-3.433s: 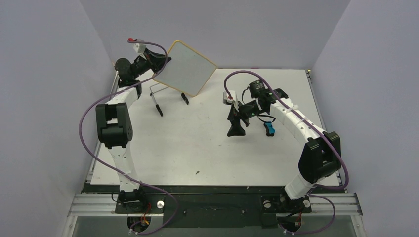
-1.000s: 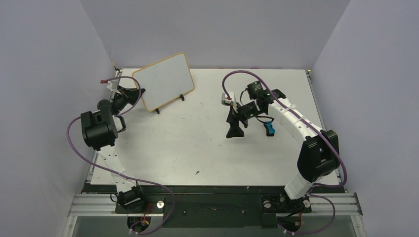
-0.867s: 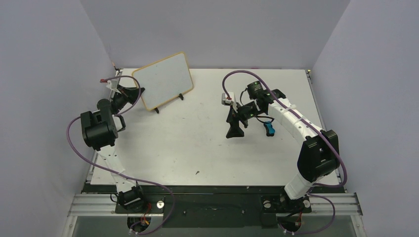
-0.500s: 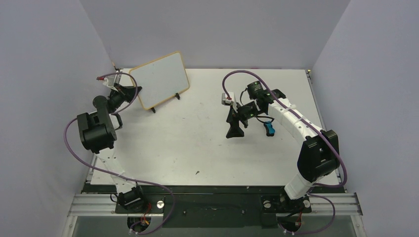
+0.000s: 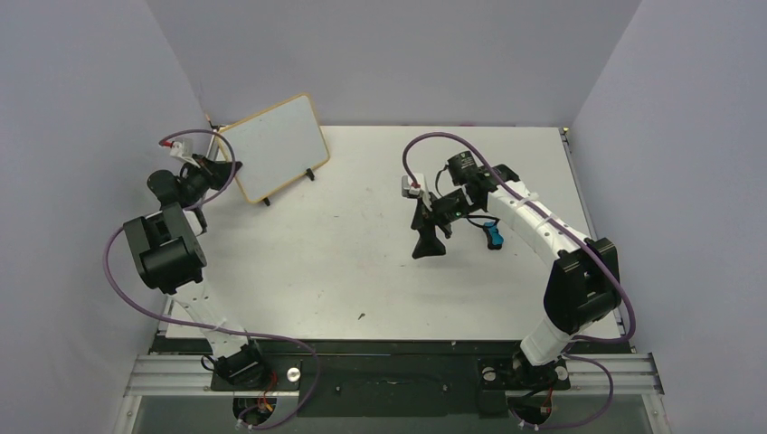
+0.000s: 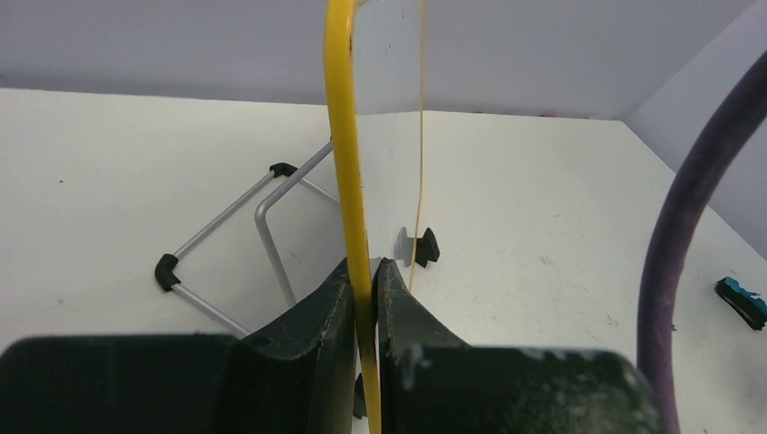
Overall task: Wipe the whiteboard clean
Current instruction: Place the whiteboard on the whiteboard stand.
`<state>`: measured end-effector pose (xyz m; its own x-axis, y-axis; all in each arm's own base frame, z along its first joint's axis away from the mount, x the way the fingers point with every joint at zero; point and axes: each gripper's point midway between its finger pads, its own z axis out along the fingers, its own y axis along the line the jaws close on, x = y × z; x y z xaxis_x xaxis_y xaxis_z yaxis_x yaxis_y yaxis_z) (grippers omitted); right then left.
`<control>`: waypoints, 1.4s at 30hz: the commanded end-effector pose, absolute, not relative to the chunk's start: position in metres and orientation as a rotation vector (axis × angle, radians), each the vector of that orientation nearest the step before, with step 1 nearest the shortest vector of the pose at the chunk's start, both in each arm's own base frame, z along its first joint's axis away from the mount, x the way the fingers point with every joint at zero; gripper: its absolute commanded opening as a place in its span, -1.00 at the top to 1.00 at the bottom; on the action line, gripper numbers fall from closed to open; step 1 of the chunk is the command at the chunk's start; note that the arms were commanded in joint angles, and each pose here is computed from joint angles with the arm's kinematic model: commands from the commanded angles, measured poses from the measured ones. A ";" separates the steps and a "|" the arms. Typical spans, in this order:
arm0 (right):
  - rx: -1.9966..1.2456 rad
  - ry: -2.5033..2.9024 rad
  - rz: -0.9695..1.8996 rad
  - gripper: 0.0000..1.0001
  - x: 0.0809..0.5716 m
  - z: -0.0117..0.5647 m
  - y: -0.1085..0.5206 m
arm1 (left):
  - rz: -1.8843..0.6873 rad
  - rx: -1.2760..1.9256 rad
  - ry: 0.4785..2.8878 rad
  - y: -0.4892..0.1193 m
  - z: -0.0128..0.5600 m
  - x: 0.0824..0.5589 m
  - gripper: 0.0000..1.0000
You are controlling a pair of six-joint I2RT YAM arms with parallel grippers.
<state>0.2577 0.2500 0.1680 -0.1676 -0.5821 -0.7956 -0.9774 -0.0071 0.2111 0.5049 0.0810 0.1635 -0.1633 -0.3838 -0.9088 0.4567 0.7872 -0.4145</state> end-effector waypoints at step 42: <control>-1.762 1.661 1.160 -0.68 0.231 0.172 0.267 | -0.514 0.246 1.412 0.124 0.268 0.511 1.00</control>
